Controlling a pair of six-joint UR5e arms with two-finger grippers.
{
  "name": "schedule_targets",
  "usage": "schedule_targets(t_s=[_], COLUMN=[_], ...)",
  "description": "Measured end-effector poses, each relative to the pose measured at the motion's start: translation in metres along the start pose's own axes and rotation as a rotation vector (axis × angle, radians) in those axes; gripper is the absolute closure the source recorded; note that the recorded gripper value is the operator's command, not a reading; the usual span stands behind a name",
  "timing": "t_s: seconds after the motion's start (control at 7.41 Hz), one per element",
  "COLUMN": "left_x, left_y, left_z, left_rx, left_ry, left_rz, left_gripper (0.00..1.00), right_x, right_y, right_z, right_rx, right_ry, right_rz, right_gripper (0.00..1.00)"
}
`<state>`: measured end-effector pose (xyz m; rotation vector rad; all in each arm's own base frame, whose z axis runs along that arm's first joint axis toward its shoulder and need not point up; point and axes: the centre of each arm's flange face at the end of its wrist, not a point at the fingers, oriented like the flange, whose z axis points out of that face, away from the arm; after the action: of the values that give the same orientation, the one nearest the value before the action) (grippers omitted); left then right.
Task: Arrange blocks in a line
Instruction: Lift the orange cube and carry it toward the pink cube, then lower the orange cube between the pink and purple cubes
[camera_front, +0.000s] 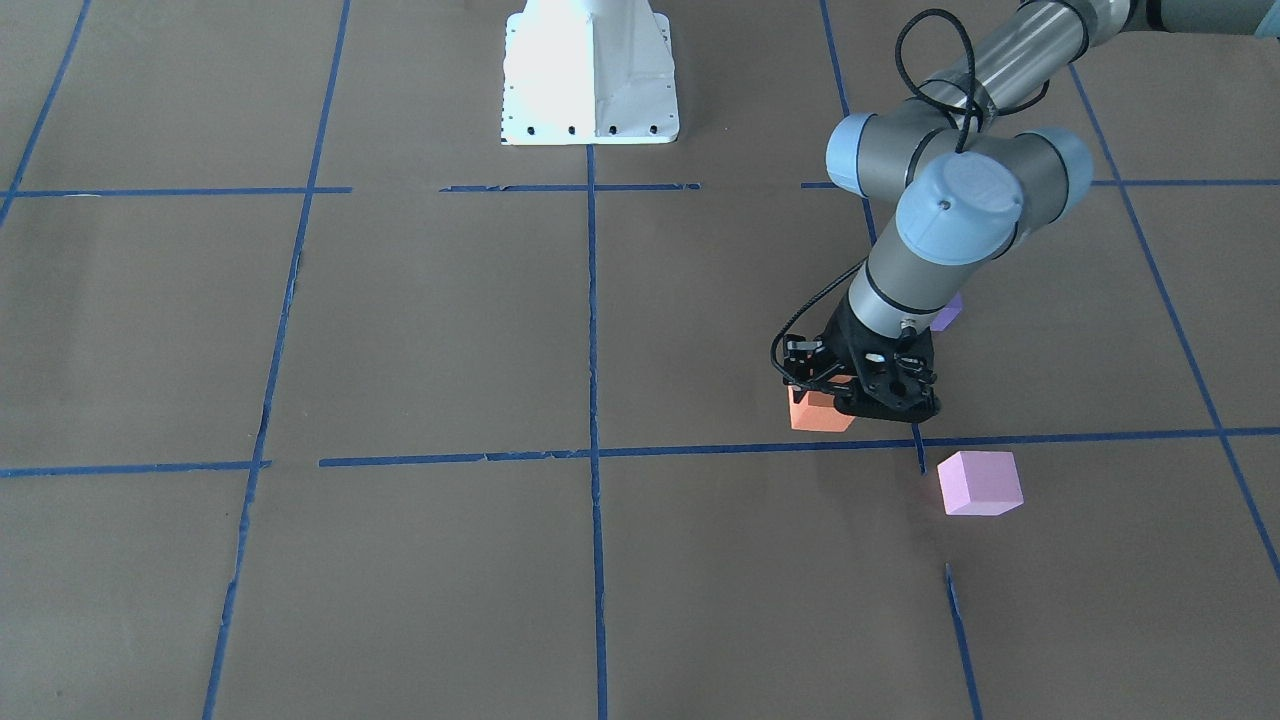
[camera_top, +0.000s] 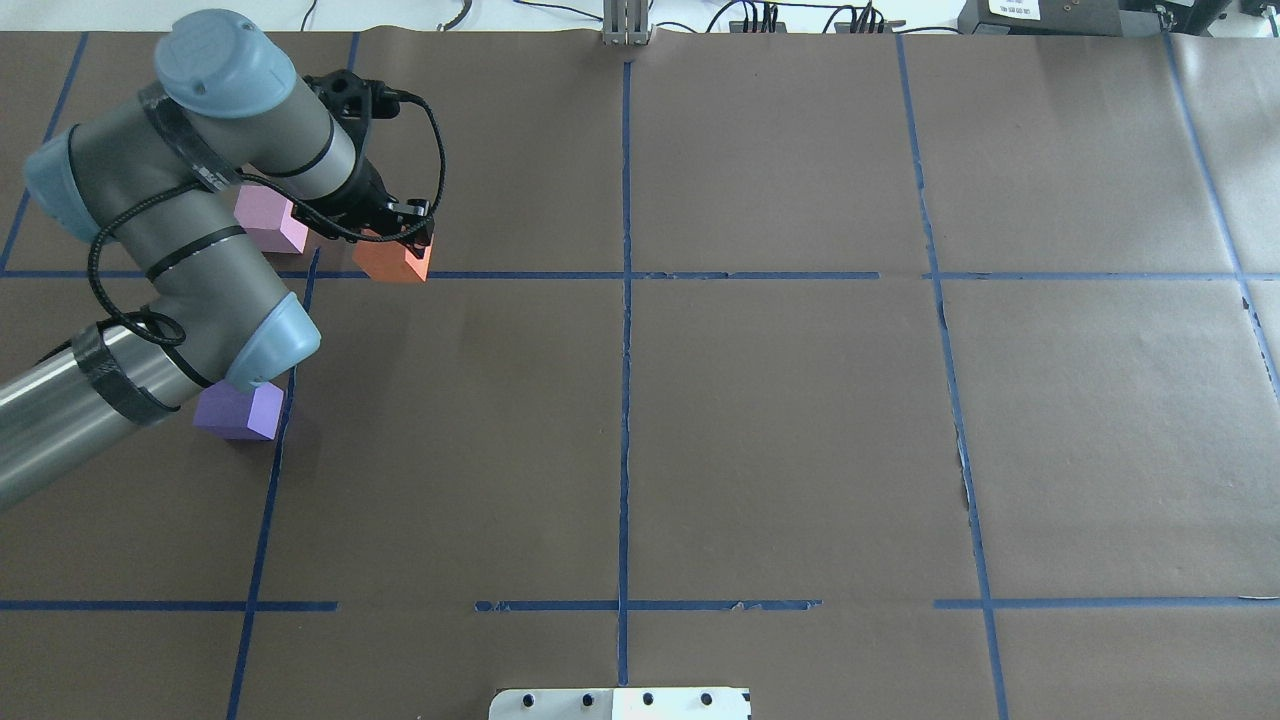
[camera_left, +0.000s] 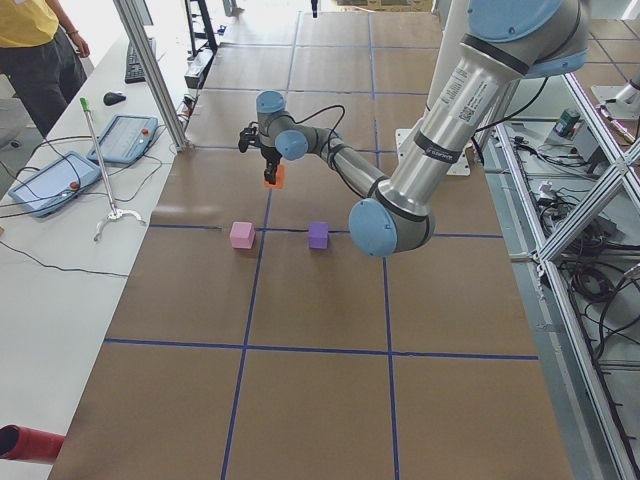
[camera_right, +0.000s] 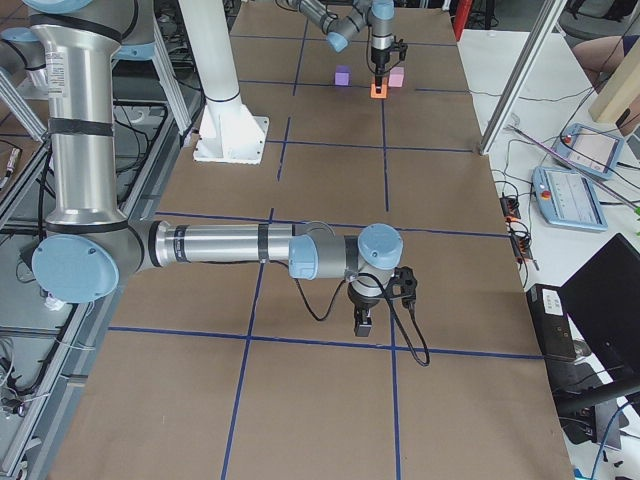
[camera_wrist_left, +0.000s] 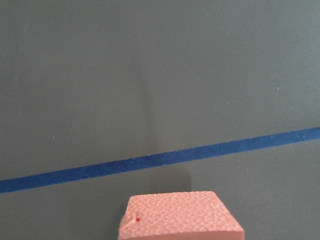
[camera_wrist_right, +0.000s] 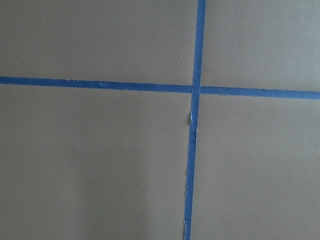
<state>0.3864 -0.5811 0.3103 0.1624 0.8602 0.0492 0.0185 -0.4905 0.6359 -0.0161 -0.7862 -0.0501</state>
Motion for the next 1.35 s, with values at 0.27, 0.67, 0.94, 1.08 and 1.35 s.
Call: schedule_targets(t_s=[0.27,0.67,0.94,1.08,1.35], left_x=[-0.087,-0.164,-0.179,-0.180,-0.185], left_y=[-0.006,0.013,0.014,0.016,0.020], left_z=[-0.016,0.006,0.024,0.028,0.036], left_rx=[0.006,-0.065,-0.099,-0.119,-0.152], left_ry=[-0.059,-0.100,-0.100,-0.083,-0.065], left_rz=[0.031,0.031,0.009,-0.009,-0.044], left_gripper=[0.65,0.65,0.65,0.65,0.65], right_x=[0.000,0.000,0.000,0.000,0.000], right_y=[0.000,0.000,0.000,0.000,0.000], right_z=[0.000,0.000,0.000,0.000,0.000], right_rx=[0.000,0.000,-0.001,0.000,-0.001], right_ry=[0.000,0.000,0.000,0.000,0.000], right_rz=[0.000,0.000,0.001,0.000,0.001], right_gripper=[0.00,0.00,0.00,0.00,0.00])
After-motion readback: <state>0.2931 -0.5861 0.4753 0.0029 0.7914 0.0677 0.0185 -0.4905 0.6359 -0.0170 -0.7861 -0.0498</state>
